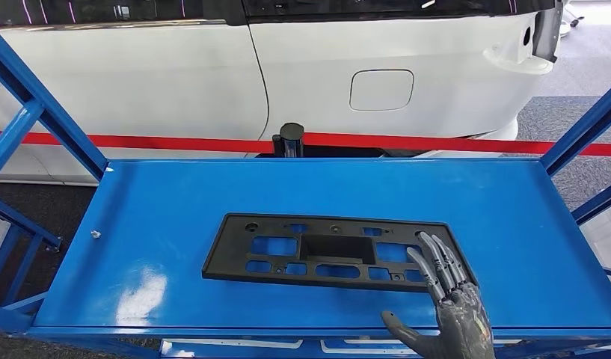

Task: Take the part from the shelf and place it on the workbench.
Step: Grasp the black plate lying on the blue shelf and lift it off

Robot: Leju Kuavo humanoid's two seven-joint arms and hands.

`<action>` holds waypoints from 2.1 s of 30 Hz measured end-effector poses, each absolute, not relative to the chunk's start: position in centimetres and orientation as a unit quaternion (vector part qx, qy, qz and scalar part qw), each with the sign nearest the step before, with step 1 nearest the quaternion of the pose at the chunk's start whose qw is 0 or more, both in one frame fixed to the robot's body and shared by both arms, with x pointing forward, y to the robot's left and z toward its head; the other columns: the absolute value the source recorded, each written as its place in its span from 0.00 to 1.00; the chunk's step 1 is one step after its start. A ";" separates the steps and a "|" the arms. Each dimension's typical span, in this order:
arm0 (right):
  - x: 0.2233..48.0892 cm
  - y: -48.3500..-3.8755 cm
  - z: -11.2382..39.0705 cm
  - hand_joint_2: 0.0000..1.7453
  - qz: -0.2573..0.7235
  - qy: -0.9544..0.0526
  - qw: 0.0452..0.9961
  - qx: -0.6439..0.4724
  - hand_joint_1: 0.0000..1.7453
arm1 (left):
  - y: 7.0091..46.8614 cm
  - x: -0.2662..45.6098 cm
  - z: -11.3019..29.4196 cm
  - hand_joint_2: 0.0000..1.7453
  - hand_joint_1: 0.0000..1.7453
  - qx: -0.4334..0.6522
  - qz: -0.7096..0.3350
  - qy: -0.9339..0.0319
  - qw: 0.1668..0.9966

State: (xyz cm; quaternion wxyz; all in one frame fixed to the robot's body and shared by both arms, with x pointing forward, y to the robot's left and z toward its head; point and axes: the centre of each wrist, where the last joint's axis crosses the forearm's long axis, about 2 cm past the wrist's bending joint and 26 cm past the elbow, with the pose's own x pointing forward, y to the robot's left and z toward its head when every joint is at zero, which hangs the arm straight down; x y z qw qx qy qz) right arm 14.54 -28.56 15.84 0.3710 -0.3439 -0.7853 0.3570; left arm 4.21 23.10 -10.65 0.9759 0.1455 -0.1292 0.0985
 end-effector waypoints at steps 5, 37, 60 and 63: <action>14.7 -29.4 15.4 1.00 0.365 -0.748 0.380 -0.403 0.00 | 22.9 4.2 -10.6 0.00 0.00 0.148 0.103 -0.127 0.975; 20.2 -32.1 11.4 1.00 0.378 -0.655 0.416 -0.505 0.00 | 21.7 4.2 -10.5 0.00 0.00 0.144 0.097 -0.133 0.976; 26.5 -31.6 9.6 1.00 0.369 -0.681 0.428 -0.466 0.84 | 21.9 4.4 -10.4 0.00 0.00 0.152 0.090 -0.126 0.976; 26.9 -31.6 9.4 1.00 0.372 -0.680 0.429 -0.464 0.88 | 21.9 4.5 -10.4 0.00 0.00 0.153 0.090 -0.127 0.976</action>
